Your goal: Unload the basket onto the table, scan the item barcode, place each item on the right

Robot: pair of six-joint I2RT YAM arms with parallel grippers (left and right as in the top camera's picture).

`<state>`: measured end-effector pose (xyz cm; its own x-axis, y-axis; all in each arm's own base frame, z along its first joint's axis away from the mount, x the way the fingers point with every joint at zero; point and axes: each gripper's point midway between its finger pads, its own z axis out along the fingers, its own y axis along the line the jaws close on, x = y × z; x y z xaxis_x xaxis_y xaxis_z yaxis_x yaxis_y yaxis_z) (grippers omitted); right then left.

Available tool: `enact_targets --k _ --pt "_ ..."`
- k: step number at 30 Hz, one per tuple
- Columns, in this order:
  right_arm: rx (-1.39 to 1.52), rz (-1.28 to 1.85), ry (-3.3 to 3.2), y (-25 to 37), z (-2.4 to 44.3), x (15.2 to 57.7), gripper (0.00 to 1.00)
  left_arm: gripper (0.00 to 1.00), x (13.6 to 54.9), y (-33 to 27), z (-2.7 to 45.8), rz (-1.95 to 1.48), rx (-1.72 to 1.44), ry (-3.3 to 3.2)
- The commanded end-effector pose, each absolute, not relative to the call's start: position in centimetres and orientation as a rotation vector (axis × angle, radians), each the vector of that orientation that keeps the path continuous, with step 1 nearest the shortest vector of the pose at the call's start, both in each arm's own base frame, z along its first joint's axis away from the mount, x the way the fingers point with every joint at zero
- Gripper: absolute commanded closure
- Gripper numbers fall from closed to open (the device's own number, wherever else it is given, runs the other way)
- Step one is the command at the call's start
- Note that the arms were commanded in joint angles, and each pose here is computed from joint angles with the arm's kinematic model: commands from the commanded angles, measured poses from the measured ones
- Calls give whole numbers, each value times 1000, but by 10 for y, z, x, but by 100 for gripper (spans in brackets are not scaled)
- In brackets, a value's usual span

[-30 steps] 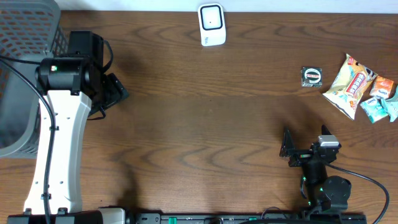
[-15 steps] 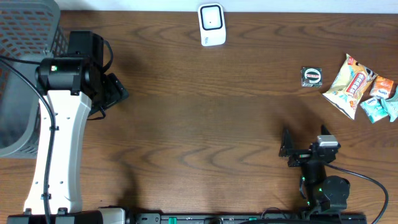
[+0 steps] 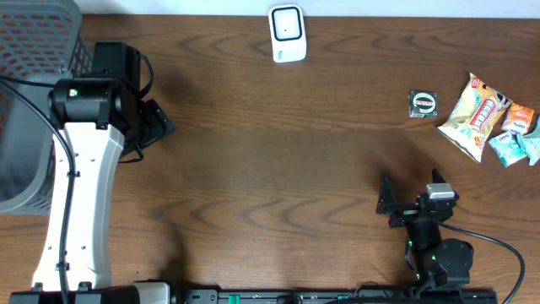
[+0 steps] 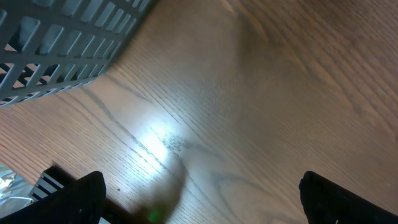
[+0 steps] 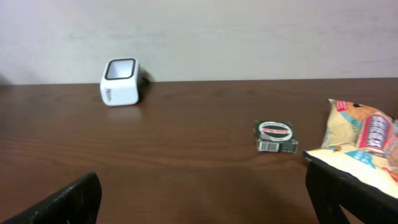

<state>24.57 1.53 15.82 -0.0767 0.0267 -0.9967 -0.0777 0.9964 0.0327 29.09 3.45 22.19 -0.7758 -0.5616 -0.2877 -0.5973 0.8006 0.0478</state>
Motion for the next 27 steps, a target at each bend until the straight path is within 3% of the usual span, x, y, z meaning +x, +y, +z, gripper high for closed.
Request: enact_targets --k 1,27 --pt "-36 57 1646 10 156 246 1 2 290 37 222 212 -908 2725" --pt "-10 59 1642 7 157 246 1 2 290 37 222 212 -908 2725"
